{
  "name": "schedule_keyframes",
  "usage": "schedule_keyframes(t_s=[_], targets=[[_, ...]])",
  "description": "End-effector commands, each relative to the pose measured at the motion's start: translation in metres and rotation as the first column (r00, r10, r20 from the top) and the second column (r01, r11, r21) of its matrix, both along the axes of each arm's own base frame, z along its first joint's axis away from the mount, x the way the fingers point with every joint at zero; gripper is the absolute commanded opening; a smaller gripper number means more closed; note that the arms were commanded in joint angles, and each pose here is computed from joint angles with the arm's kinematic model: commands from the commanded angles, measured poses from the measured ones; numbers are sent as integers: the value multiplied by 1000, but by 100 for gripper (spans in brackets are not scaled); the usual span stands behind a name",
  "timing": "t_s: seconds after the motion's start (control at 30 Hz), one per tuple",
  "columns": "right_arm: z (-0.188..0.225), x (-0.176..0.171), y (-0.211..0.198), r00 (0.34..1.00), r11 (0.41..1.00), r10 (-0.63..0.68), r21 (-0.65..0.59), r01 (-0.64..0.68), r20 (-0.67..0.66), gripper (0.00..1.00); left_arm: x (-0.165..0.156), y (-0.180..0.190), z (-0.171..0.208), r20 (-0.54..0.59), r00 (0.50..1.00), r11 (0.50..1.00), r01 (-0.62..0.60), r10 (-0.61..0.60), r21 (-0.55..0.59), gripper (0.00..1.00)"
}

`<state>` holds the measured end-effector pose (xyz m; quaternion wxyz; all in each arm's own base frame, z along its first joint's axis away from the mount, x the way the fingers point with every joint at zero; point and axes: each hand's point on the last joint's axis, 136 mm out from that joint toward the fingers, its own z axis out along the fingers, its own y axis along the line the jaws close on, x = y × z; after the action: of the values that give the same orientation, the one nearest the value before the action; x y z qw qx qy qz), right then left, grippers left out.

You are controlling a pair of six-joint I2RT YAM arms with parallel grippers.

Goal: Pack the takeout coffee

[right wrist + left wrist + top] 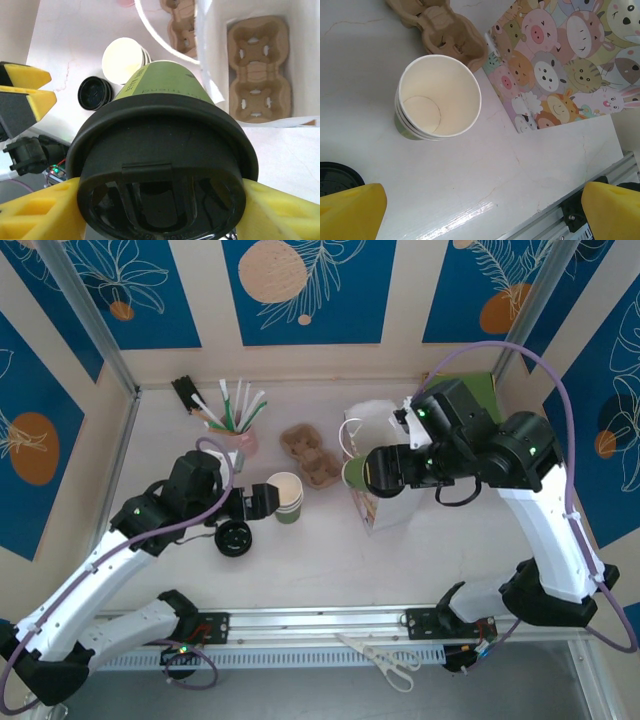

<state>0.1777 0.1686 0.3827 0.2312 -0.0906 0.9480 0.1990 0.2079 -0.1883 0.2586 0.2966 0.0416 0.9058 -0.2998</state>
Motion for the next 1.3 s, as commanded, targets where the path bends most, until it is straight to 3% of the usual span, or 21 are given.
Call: schedule_keyframes(t_s=[0.0,0.33,0.67,1.27], targets=[[-17,-25,-32,995,995,-16,-95,7,-96,66,4,-6,16,27,1000,999,17,-16,-37,100],[-16,-10,-61,991,986,-121,-120,114,-59,66,8,-10,14,20,1000,999,17,-17,-40,100],[-25,23,-66,987,966,-157,-215,145,-40,66,9,-17,17,24,999,997,40,-38,-65,100],[-73,80,-43,966,933,-178,-345,105,-186,66,-2,-17,9,30,995,993,101,-100,-56,100]])
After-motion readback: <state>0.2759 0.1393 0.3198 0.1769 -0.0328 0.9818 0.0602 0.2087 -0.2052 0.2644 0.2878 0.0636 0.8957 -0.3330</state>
